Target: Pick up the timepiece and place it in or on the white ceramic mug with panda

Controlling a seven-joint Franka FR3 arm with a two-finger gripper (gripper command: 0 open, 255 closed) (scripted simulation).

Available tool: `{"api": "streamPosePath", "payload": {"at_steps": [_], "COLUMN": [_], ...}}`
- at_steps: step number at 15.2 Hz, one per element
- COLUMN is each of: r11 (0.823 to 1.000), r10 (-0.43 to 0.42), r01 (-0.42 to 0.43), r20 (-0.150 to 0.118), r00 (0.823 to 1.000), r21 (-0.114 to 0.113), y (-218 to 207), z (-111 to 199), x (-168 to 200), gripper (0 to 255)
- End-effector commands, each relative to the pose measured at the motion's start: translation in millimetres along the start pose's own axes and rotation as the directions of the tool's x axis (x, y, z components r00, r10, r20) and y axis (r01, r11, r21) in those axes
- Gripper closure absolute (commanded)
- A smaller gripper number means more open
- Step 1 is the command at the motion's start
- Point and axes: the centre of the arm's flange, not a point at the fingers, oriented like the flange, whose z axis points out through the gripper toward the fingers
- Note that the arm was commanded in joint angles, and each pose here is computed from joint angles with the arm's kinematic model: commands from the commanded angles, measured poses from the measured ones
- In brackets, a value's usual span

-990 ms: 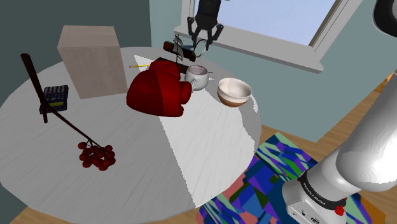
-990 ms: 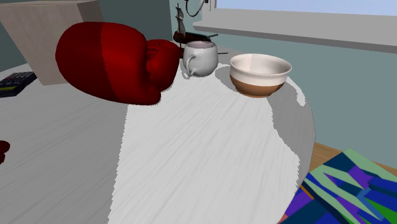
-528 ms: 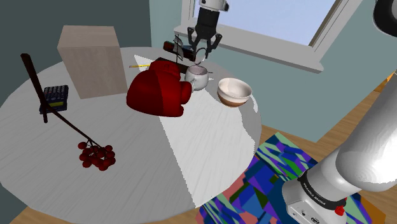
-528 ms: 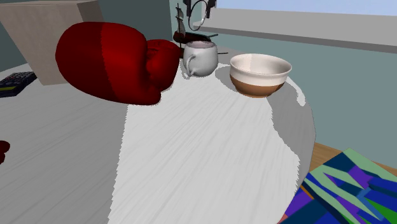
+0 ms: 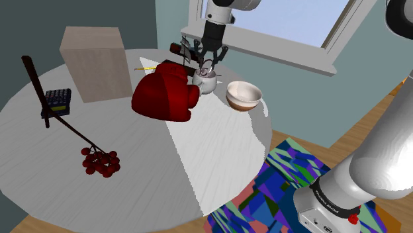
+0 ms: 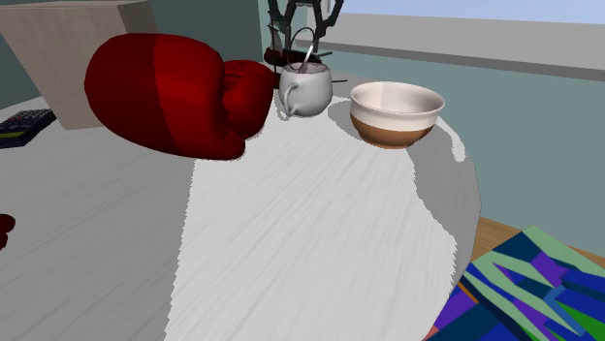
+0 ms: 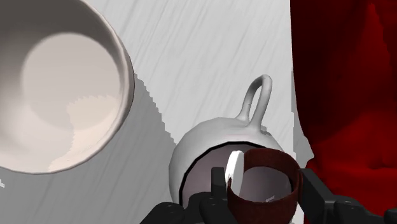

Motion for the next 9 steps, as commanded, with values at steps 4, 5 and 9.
{"api": "streamPosePath", "payload": {"at_steps": [4, 5, 9], "r11": [1.000, 1.000, 1.000], "r10": [0.000, 0.000, 0.000], "r01": [0.000, 0.000, 0.000], "r20": [0.000, 0.000, 0.000], "r00": [1.000, 1.000, 1.000], "r21": [0.000, 0.000, 0.000], "y": [0.1, 0.1, 0.3], "z": [1.4, 1.4, 1.6], "x": [0.6, 0.6, 0.6], "gripper": [255, 255, 0]}}
